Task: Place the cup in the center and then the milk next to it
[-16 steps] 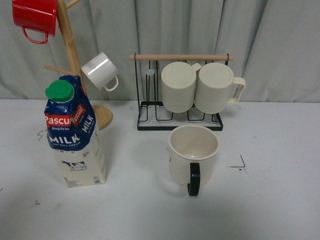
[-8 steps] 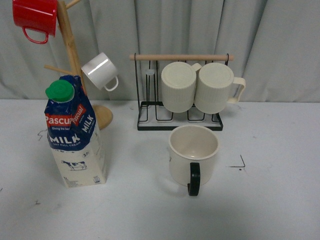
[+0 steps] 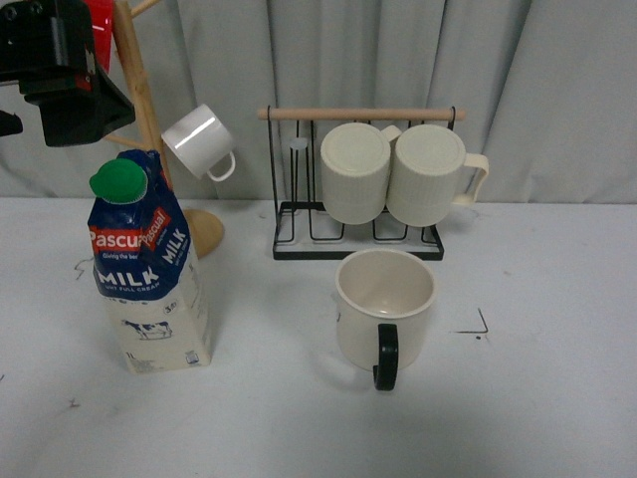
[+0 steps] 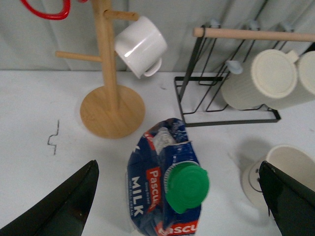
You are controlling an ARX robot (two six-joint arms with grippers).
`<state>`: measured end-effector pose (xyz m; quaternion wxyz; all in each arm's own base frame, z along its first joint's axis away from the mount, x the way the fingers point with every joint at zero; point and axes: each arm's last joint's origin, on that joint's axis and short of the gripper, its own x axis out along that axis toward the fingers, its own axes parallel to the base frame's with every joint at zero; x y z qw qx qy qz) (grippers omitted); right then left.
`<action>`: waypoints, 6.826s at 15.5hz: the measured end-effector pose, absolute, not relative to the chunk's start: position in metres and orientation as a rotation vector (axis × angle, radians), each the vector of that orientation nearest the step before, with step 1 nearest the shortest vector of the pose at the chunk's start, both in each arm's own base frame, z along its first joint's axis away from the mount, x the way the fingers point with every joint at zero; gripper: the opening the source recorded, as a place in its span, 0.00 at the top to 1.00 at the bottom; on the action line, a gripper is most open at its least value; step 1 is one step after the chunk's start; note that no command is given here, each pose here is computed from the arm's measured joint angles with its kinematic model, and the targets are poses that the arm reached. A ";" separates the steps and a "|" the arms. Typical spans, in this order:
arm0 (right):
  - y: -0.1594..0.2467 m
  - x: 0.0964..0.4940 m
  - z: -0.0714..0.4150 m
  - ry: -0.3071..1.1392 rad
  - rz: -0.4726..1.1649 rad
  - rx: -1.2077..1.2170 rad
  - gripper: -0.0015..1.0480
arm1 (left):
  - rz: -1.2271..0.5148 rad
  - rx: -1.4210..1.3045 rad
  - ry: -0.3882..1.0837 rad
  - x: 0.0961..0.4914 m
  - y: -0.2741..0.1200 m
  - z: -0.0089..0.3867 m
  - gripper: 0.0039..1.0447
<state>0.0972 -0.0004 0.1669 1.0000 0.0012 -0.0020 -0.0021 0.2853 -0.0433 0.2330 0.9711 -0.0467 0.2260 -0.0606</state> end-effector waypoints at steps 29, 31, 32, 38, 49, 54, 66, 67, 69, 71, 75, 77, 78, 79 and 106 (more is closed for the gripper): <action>0.000 0.097 0.167 -0.004 -0.004 0.002 0.06 | -0.069 0.051 0.617 0.317 -0.108 0.183 0.79; 0.000 0.097 0.167 -0.004 -0.004 0.002 0.06 | -0.114 0.042 0.580 0.317 -0.126 0.194 0.79; 0.000 0.097 0.167 -0.004 -0.004 0.002 0.06 | -0.140 0.038 0.553 0.316 -0.136 0.200 0.79; 0.000 0.097 0.167 -0.004 -0.005 0.002 0.06 | -0.167 0.060 0.549 0.314 -0.156 0.193 0.79; 0.000 0.097 0.167 -0.004 -0.004 0.002 0.06 | -0.234 0.067 0.525 0.308 -0.174 0.183 0.57; 0.000 0.097 0.167 -0.004 -0.004 0.002 0.06 | -0.273 0.010 0.524 0.300 -0.169 0.198 0.07; 0.000 0.097 0.167 -0.004 -0.004 0.002 0.06 | 0.003 -0.022 -0.008 0.167 -0.019 0.241 0.70; 0.000 0.097 0.167 -0.004 -0.005 0.002 0.06 | -0.008 -0.017 0.003 0.163 -0.017 0.231 0.81; 0.000 0.097 0.167 -0.004 -0.005 0.002 0.06 | 0.004 -0.015 0.007 0.152 -0.011 0.215 0.98; 0.000 0.097 0.167 -0.004 -0.004 0.002 0.06 | 0.004 -0.015 -0.001 0.144 0.000 0.206 0.99; 0.000 0.097 0.167 -0.004 -0.004 0.002 0.06 | -0.003 -0.015 0.006 0.133 0.000 0.191 0.99; 0.000 0.097 0.167 -0.004 -0.005 0.002 0.06 | -0.001 -0.015 0.006 0.130 0.000 0.187 0.99; 0.000 0.097 0.167 -0.004 -0.005 0.002 0.06 | -0.001 -0.015 0.003 0.127 0.000 0.185 0.99; 0.000 0.097 0.167 -0.004 -0.005 0.002 0.06 | -0.001 -0.015 0.002 0.125 0.000 0.183 0.99; 0.000 0.097 0.167 -0.004 -0.005 0.002 0.06 | 0.000 -0.014 0.001 0.098 0.000 0.166 0.07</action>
